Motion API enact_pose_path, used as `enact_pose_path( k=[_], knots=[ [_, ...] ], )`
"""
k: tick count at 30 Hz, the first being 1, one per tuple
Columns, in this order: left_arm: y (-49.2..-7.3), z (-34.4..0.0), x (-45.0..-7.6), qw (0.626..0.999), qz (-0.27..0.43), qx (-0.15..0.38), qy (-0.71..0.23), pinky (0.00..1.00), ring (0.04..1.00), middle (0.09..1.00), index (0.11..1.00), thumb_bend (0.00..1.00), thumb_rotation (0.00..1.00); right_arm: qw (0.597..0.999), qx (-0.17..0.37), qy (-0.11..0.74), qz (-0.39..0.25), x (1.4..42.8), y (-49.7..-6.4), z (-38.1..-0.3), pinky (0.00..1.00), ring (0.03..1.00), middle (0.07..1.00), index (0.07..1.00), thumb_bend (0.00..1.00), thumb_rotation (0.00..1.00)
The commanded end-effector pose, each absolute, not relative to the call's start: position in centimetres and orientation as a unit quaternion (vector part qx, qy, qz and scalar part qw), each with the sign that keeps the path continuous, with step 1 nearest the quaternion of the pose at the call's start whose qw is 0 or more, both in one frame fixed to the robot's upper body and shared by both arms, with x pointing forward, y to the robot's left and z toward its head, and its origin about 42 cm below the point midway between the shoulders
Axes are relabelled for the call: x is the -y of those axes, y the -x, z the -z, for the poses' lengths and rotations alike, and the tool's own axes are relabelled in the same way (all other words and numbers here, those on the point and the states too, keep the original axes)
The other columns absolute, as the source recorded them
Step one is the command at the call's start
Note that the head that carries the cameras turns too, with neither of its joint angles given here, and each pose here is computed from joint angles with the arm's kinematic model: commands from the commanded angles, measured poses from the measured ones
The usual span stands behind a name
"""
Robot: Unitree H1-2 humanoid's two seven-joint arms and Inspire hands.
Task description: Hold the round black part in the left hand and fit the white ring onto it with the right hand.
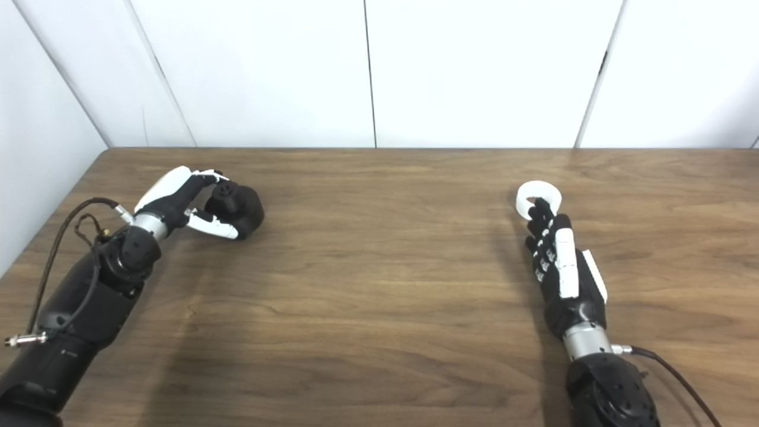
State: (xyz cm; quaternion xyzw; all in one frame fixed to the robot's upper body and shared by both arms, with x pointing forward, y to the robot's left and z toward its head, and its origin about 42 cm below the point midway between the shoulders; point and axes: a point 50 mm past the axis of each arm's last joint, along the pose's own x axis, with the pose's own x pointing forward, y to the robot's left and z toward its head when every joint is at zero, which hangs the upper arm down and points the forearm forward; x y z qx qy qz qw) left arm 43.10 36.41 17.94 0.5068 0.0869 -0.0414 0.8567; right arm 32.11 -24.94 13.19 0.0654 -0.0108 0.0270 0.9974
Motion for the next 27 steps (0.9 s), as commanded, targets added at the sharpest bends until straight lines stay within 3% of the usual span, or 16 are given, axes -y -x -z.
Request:
enact_pose_path(
  k=[1,5,7,9,27],
  knots=[
    [-44.1,-20.5,-37.1,0.853,0.011,-0.045,-0.519,0.91,0.984,0.920,0.624,0.80,0.20,0.996,0.034,-0.067,-0.039,24.8,-32.3,-14.2,1.00,0.992,0.966,0.969,0.56,1.00],
    [-43.8,-20.3,-37.1,0.858,0.006,-0.033,-0.513,0.92,0.970,0.900,0.591,0.78,0.16,0.996,0.035,-0.065,-0.041,24.8,-32.4,-14.3,1.00,0.995,0.965,0.970,0.56,1.00],
    [-43.7,-20.2,-37.2,0.859,0.003,-0.027,-0.511,0.93,0.967,0.891,0.524,0.61,0.10,0.996,0.035,-0.065,-0.041,24.8,-32.4,-14.4,1.00,0.996,0.966,0.971,0.57,1.00],
    [-43.5,-20.1,-37.1,0.862,0.002,-0.024,-0.507,0.93,0.964,0.885,0.500,0.54,0.08,0.996,0.035,-0.065,-0.041,24.8,-32.5,-14.4,1.00,0.995,0.963,0.969,0.57,1.00],
    [-39.6,-19.7,-32.8,0.870,0.059,0.002,-0.490,0.88,0.951,0.871,0.493,0.52,0.07,0.997,0.030,-0.064,-0.041,24.2,-32.6,-14.9,1.00,0.995,0.959,0.969,0.59,1.00]
  ],
)
